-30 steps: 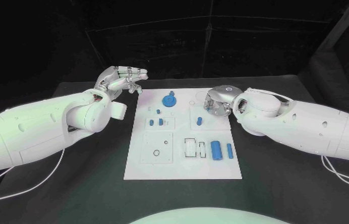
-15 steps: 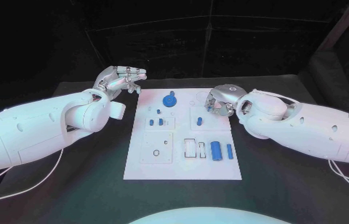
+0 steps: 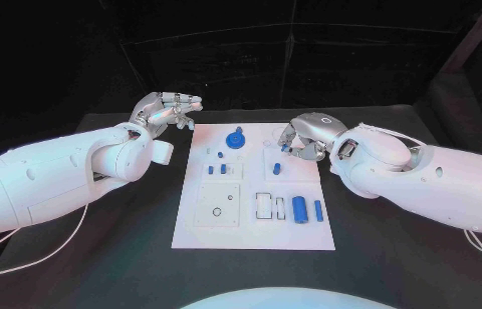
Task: Assemble the parts on the task board
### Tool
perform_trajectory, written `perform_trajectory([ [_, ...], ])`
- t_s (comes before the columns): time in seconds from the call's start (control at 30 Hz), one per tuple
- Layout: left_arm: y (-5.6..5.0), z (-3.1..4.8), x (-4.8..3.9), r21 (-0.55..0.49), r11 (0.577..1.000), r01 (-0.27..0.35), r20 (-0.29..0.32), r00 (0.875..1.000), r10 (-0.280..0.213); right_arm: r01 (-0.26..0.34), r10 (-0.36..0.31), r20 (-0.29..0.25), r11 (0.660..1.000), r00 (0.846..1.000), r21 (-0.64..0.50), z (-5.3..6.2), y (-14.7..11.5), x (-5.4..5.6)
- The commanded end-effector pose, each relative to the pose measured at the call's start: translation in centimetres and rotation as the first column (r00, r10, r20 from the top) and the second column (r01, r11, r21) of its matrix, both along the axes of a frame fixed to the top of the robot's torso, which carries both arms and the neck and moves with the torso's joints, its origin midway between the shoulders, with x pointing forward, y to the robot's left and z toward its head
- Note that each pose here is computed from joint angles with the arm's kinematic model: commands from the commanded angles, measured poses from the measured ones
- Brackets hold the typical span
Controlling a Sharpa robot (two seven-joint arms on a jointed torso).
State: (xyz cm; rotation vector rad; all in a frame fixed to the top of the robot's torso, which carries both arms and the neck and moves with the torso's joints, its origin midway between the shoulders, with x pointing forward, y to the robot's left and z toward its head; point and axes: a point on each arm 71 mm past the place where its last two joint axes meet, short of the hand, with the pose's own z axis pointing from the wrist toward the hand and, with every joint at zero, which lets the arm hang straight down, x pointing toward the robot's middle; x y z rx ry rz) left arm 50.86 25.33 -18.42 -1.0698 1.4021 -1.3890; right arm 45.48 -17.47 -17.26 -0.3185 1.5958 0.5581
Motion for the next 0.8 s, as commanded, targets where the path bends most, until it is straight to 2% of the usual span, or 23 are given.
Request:
perform_trajectory([
  [0.03, -0.2, 0.1, 0.03, -0.01, 1.0, 0.014, 0.0, 1.0, -0.014, -0.026, 0.025, 0.023, 0.998, 0.999, 0.065, 1.0, 1.1, -0.8],
  [0.27, -0.5, 0.09, 0.07, -0.011, 1.0, 0.019, -0.001, 1.0, -0.019, -0.12, 0.117, 0.033, 0.986, 0.993, 0.112, 1.8, 4.6, -2.2],
  [0.47, -1.2, 0.06, 0.18, -0.015, 0.999, 0.032, -0.002, 0.999, -0.032, -0.192, 0.19, 0.028, 0.973, 0.981, 0.128, 1.7, 7.6, -2.6],
  [0.8, -1.9, 0.05, 0.26, -0.019, 0.999, 0.045, -0.002, 0.999, -0.045, -0.261, 0.268, -0.063, 0.96, 0.961, 0.105, -2.3, 11.0, -3.8],
])
